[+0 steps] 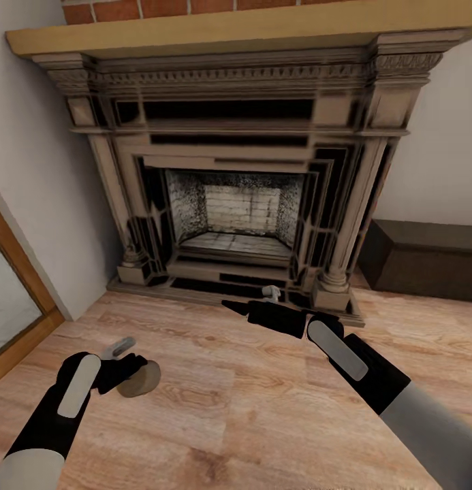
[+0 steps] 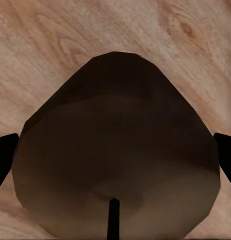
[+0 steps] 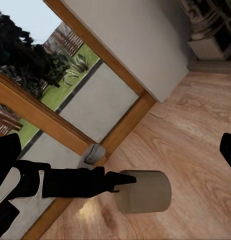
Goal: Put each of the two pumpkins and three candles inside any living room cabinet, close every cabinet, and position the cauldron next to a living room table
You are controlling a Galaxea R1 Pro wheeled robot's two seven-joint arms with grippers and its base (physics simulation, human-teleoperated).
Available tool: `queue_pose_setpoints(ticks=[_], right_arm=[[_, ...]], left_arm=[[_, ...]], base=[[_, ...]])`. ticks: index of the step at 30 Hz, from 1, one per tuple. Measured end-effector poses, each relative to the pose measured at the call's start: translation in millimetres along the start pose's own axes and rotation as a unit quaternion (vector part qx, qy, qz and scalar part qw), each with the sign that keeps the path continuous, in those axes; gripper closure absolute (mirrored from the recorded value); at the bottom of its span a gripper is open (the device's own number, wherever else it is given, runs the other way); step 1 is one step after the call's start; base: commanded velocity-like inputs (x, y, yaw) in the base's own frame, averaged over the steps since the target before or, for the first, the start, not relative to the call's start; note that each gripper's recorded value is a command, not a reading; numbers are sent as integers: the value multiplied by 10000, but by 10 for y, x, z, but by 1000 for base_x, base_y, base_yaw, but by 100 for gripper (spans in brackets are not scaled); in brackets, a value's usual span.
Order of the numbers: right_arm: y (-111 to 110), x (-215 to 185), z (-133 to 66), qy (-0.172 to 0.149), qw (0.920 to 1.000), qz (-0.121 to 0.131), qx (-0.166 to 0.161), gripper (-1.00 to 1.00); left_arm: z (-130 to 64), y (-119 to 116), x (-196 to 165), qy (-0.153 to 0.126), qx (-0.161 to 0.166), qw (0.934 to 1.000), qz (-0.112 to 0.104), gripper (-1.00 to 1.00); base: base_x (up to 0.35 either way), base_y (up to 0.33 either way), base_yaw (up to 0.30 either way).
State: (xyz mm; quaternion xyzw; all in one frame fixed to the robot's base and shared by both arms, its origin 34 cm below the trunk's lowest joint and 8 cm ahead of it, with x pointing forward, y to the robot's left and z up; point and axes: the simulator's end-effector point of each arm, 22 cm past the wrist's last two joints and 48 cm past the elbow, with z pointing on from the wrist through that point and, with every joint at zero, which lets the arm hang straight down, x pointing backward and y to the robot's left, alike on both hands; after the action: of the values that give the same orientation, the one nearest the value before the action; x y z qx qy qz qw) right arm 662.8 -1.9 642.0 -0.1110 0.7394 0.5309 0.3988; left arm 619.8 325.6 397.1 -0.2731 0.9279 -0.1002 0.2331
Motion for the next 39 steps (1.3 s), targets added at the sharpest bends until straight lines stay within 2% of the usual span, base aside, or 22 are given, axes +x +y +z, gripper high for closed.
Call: queue_pose_setpoints(ticks=[39], right_arm=[[131, -113, -36, -121, 9998, -143, -33, -100]], left_arm=[[-108, -85, -60, -102, 90, 9999, 16, 100]], base=[[0, 0, -274]])
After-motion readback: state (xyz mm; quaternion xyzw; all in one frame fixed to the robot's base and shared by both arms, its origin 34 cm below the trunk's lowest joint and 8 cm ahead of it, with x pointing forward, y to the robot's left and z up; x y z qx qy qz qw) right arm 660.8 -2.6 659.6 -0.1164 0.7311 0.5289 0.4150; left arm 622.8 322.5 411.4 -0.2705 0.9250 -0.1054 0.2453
